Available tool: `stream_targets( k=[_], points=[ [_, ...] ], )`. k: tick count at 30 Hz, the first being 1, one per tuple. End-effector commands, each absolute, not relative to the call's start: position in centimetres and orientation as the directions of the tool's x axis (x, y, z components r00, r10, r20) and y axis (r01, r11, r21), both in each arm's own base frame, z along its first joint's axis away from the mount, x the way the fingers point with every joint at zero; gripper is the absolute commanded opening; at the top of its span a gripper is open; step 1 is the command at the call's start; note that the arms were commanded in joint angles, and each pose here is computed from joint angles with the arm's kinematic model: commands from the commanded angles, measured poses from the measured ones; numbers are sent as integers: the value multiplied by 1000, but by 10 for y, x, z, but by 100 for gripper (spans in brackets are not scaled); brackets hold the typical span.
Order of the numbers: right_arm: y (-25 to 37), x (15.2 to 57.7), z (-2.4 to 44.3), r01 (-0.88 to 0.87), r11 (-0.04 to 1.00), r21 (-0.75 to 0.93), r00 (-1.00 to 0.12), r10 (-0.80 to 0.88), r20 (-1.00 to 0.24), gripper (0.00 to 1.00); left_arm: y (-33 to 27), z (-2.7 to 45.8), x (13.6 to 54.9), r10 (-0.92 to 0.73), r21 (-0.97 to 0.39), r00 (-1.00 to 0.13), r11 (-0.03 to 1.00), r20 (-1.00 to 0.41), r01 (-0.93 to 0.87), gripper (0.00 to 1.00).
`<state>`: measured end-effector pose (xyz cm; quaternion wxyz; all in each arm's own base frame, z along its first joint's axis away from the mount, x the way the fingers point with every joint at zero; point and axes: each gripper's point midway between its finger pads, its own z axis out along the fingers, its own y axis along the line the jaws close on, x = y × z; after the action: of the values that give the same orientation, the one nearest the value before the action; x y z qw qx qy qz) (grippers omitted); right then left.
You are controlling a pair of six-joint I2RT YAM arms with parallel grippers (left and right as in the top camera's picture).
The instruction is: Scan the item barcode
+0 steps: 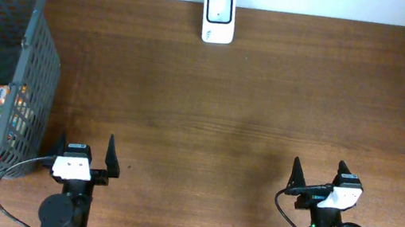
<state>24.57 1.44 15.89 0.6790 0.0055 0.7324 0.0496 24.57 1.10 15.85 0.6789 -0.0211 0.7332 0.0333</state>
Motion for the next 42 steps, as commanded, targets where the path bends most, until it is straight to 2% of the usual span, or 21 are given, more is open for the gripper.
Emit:
stream_targets(
  k=[1,22,25,32,33,36,38,40,42],
  points=[
    [13,246,156,-51,995,83,-82,79,-994,98,10,158,245,33,38,-76,997,-997,-66,99],
    [13,246,156,-51,995,83,-82,79,-993,98,11,158,245,33,39,-74,997,-997,-73,99],
    [13,246,156,-51,995,83,-82,79,-994,98,14,158,245,134,141,-85,987,-987,-78,99],
    [13,246,156,-51,995,83,-82,79,-994,98,14,158,245,134,140,-85,987,-987,-78,99],
    [13,246,156,-51,995,83,-82,79,-994,98,10,163,246,122,125,-61,990,-991,-61,99],
    [13,246,156,-51,995,83,-82,79,-994,98,-29,178,244,116,119,28,980,-993,159,99],
    [13,246,156,-51,995,83,-82,79,-994,98,-50,201,239,111,144,135,954,-985,263,99],
    [13,246,156,-51,995,83,-82,79,-994,98,-71,238,224,102,215,309,910,-945,356,99],
    [13,246,156,-51,995,83,-82,79,-994,98,-81,276,204,95,298,484,883,-870,363,99]
  ],
)
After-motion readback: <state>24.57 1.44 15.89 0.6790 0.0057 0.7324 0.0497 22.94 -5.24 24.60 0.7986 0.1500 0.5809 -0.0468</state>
